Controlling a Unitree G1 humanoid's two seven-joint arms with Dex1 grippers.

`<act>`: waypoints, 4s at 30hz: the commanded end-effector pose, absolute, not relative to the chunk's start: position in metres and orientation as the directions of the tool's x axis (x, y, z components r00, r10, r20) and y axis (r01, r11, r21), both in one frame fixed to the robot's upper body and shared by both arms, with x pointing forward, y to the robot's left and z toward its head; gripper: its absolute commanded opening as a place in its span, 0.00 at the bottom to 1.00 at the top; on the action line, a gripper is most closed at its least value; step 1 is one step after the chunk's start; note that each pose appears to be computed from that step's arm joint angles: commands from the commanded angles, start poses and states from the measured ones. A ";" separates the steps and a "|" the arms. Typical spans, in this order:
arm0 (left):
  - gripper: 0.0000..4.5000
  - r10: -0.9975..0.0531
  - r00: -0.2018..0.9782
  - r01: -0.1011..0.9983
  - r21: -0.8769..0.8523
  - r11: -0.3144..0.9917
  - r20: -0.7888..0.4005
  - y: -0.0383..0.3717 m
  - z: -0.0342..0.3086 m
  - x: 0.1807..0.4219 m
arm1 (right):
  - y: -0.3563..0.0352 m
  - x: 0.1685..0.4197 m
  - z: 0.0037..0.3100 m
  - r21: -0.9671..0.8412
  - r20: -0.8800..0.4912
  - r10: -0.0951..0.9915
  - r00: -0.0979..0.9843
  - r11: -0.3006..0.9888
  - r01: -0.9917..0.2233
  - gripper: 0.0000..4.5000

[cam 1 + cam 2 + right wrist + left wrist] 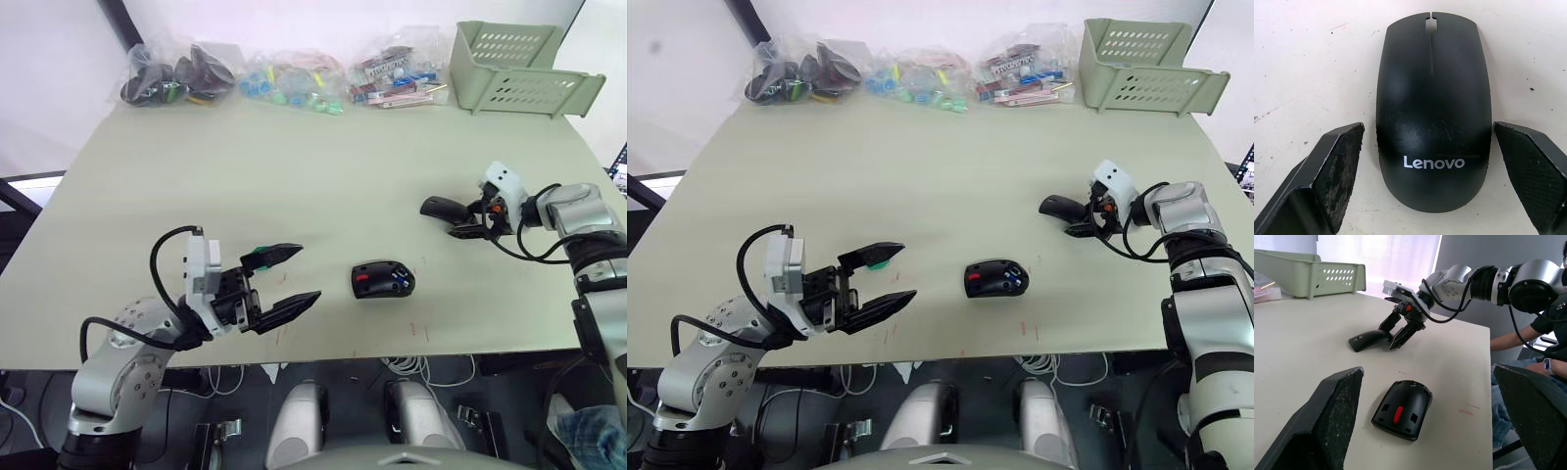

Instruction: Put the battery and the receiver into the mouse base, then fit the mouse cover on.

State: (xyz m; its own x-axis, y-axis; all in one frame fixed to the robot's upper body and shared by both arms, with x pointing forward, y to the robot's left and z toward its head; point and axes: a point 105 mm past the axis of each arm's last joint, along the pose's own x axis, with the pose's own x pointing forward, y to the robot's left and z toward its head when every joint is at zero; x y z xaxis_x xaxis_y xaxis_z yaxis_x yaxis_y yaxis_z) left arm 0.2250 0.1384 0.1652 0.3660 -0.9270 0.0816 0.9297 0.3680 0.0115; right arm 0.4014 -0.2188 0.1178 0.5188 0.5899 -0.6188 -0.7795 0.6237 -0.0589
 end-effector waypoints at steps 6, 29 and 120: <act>1.00 -0.941 0.327 0.943 0.037 0.331 0.094 0.130 0.174 0.216 | -0.219 0.406 0.139 -0.093 -0.572 0.602 0.558 0.628 -0.773 0.98; 1.00 -0.945 0.315 0.947 0.032 0.319 0.090 0.122 0.164 0.214 | -0.222 0.403 0.134 -0.095 -0.587 0.589 0.555 0.631 -0.770 0.98; 1.00 -0.942 0.332 0.941 0.055 0.334 0.051 0.199 0.131 0.230 | -0.073 0.276 0.195 -0.177 -0.742 0.631 0.224 0.137 -0.975 0.58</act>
State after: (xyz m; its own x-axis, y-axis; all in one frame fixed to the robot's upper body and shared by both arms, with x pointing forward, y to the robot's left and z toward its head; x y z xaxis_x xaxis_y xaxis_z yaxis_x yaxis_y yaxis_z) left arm 0.2340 0.1897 0.1273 0.3247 -0.9445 0.0507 0.9451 0.3261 0.0226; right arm 0.2809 -0.0802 0.1895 0.2297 0.6278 -0.7437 -0.9720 0.1875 -0.1420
